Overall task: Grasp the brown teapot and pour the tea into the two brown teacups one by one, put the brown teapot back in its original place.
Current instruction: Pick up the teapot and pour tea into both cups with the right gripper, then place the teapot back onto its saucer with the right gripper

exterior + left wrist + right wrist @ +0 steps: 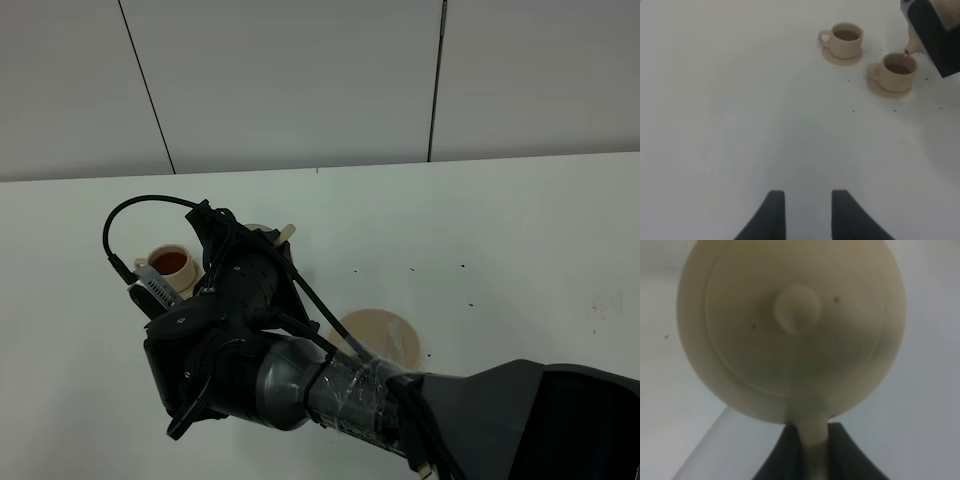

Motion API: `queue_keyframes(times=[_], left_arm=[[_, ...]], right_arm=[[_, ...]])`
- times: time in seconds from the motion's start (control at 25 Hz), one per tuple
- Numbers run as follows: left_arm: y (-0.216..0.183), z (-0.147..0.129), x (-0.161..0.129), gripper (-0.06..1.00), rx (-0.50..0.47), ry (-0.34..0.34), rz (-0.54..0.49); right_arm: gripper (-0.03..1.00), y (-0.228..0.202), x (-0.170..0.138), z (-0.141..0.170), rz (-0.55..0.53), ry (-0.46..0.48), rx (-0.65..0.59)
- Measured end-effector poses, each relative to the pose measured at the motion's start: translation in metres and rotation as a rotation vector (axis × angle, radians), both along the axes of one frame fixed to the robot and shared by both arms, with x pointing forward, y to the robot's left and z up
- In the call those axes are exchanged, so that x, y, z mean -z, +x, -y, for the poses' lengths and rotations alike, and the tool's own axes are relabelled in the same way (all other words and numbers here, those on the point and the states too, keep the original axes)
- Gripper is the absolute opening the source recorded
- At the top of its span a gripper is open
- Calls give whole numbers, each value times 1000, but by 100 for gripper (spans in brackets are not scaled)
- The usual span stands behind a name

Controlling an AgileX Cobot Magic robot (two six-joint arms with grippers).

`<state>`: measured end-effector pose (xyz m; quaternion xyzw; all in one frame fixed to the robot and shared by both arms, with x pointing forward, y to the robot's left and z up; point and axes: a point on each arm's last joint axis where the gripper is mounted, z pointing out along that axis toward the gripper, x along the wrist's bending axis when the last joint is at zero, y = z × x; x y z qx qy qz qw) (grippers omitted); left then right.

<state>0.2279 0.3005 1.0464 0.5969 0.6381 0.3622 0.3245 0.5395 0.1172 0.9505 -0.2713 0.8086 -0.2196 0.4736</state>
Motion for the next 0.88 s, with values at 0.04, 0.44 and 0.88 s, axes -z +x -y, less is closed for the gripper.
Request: queue_keyframes(times=[0.04,0.44,0.88], left_arm=[[0,0,0,30,0,0,0],[0,0,0,30,0,0,0],[0,0,0,30,0,0,0]], right_arm=[[9,0,0,0,0,0,0],[9,0,0,0,0,-1,-1],[9,0,0,0,1,-3,-1]])
